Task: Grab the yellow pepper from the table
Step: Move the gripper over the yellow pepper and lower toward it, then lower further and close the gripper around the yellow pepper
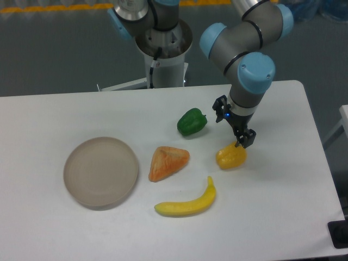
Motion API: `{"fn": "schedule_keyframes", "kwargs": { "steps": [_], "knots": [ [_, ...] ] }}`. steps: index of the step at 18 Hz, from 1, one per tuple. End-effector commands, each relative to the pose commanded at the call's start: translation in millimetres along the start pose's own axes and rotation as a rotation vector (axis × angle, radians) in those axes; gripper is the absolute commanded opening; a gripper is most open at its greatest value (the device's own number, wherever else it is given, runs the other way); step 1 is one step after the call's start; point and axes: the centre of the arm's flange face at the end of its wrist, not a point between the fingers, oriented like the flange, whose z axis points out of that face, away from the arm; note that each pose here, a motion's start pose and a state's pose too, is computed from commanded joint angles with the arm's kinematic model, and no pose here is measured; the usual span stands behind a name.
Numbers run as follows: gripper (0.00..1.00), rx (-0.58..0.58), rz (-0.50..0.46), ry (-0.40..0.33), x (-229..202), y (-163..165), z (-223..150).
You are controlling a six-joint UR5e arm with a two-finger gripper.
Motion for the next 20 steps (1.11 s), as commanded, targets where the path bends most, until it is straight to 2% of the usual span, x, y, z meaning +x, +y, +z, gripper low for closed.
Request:
{"fn": "schedule_keyframes", "kwargs": {
  "steps": [2, 6, 9, 12, 20],
  "knots": [
    [1.00, 0.000, -0.002, 0.003, 0.6, -0.8, 2.7],
    [1.00, -0.004, 0.000, -0.040, 2.6, -6.4, 14.5],
    [1.00, -0.007, 0.002, -0.035, 4.5, -7.8, 19.7],
    [1.00, -0.009, 0.001, -0.078, -5.3, -9.2, 27.2],
    [1.00, -0.056, 0.003, -0.115, -22.6, -7.0, 39.3]
  ]
}}
